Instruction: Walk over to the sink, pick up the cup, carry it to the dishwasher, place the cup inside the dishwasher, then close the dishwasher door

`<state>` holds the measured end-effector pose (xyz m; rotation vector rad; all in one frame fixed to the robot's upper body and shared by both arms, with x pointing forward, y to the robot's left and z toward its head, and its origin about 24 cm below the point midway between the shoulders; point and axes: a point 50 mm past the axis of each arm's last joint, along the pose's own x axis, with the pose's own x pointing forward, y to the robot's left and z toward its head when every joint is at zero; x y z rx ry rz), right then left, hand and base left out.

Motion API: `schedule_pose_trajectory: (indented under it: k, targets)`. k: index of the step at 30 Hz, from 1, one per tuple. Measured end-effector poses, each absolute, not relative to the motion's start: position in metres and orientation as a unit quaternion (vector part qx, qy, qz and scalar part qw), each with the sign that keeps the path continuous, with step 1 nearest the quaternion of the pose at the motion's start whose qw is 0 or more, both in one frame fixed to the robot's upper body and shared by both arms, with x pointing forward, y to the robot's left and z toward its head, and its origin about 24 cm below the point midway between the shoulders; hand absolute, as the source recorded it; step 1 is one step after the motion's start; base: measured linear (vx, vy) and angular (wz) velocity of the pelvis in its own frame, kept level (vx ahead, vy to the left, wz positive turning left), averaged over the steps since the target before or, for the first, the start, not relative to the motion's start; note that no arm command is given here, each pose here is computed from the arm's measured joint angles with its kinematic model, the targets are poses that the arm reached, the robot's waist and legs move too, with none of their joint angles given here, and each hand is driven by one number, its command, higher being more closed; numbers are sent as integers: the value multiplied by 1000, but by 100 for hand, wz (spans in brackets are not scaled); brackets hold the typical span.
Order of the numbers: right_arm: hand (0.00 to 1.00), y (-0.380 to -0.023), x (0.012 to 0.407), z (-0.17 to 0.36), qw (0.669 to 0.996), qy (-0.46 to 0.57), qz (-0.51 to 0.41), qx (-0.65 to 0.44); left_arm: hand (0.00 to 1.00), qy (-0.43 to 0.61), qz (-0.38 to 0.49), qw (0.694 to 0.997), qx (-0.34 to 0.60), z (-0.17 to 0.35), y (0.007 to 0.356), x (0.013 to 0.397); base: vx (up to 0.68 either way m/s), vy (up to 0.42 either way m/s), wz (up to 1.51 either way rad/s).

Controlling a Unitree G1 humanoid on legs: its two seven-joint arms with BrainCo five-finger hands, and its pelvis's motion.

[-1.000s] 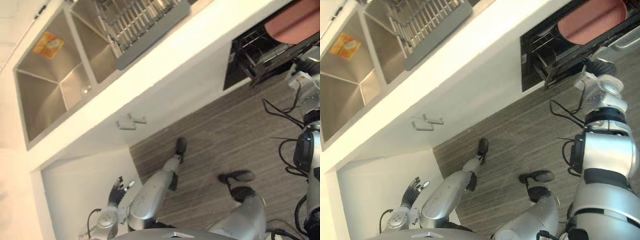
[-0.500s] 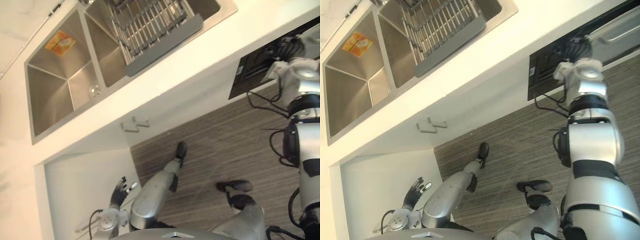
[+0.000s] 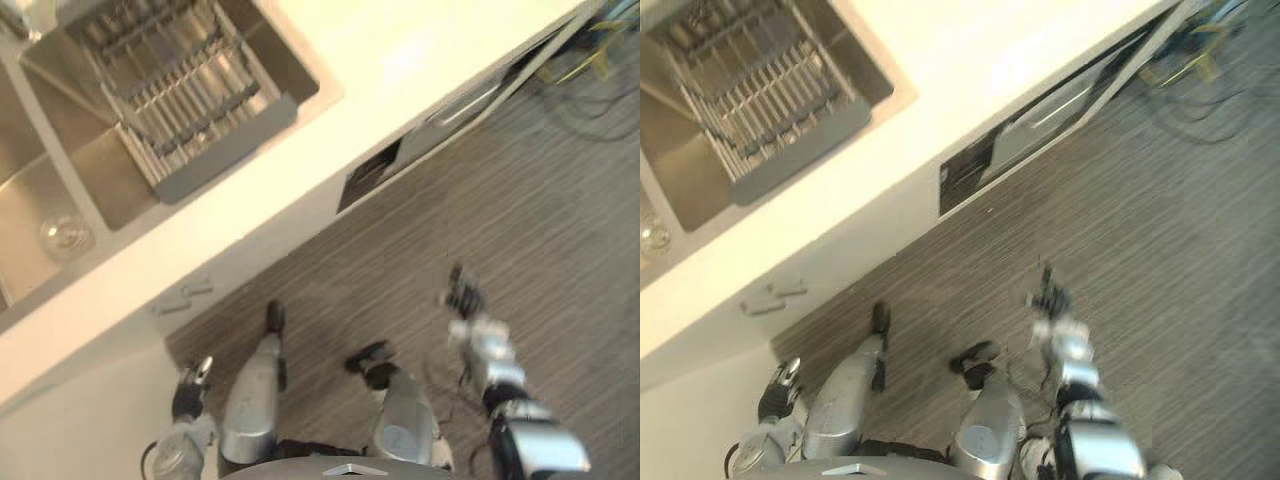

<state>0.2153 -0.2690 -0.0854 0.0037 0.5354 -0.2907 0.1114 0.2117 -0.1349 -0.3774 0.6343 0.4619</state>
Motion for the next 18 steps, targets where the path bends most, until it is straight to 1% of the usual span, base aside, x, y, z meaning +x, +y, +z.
schedule_pose_trajectory:
  k: [2, 3, 5, 7, 9, 11, 13, 14, 17, 18]
  targets:
    - [0, -257, 178, -112, 937, 326, -123, -19, 0, 328, 237, 897, -175, -140, 215, 99, 103, 86, -6]
    - [0, -247, 156, -125, 925, 364, -95, -49, 0, 340, 238, 895, -164, -141, 217, 93, 108, 107, 18]
    - [0, -231, 130, -138, 914, 394, -61, -72, 0, 354, 218, 898, -142, -142, 217, 93, 179, 39, 60]
    - [0, -224, 125, -139, 917, 387, -34, -91, 0, 374, 212, 895, -119, -143, 218, 103, 181, -78, 86]
    - [0, -216, 130, -136, 926, 366, -26, -86, 0, 384, 206, 893, -116, -144, 217, 113, 62, -112, 82]
    - [0, -211, 128, -137, 930, 359, -25, -78, 0, 391, 204, 891, -106, -144, 220, 116, 59, -169, 146]
    - [0, -209, 119, -139, 930, 360, -37, -62, 0, 405, 199, 886, -111, -147, 214, 114, 144, -214, 151]
    - [0, -214, 117, -137, 933, 352, -47, -62, 0, 408, 203, 883, -117, -148, 214, 112, 217, -134, 100]
    - [0, -213, 113, -138, 934, 352, -30, -60, 0, 421, 192, 880, -106, -151, 216, 102, 212, -55, 90]
    - [0, -207, 112, -139, 934, 354, -18, -46, 0, 422, 200, 877, -111, -151, 218, 98, 161, -7, 62]
